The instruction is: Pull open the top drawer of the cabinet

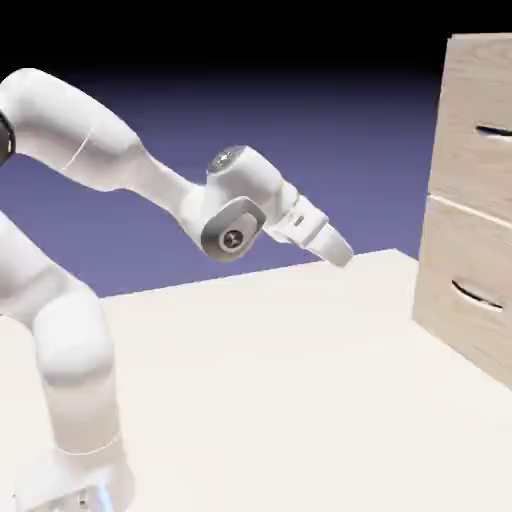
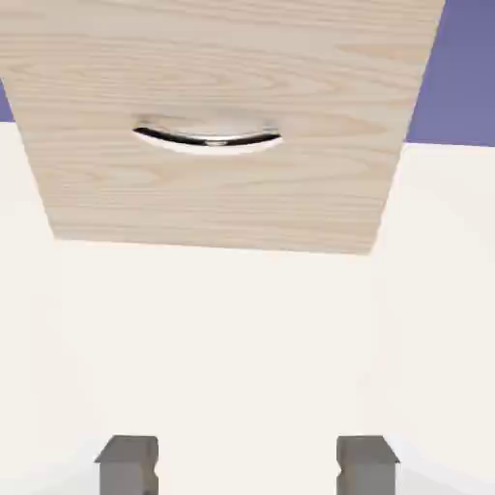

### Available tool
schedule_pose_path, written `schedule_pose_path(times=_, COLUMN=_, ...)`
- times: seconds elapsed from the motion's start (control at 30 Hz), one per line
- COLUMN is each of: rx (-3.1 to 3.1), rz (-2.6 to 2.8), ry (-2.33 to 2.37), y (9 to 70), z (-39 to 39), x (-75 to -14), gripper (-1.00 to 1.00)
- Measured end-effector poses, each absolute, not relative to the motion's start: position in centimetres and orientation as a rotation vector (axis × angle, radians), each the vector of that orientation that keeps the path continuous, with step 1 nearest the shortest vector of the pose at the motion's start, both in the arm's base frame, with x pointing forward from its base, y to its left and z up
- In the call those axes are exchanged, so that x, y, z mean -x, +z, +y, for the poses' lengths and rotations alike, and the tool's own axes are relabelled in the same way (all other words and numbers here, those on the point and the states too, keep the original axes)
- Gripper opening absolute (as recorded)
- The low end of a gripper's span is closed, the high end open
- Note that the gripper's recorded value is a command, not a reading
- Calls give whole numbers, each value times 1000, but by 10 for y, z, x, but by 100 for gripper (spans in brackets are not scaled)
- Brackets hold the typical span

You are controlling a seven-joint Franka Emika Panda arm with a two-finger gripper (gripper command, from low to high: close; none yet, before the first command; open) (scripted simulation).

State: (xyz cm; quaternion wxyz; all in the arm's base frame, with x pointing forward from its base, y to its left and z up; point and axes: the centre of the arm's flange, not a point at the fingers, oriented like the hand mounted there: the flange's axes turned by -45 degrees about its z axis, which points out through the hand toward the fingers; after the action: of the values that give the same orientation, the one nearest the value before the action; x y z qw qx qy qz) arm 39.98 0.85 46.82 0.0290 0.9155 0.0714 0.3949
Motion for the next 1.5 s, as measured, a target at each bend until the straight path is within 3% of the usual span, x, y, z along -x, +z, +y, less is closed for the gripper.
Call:
schedule_pose_path(times=0.33, rx=-2146, rz=1146, ry=1102, y=538, z=39, x=-481, gripper=0)
schedule_pose_path(times=0.7, rx=-1212, rz=1693, ry=724, y=585, z=68, x=-558, gripper=0)
schedule_pose_path(times=1.07, rx=-288, rz=1823, ry=169, y=603, z=84, x=-626, gripper=0)
schedule_pose_path(times=1.5, rx=667, rz=1575, ry=-619, y=593, z=81, x=-696, gripper=0)
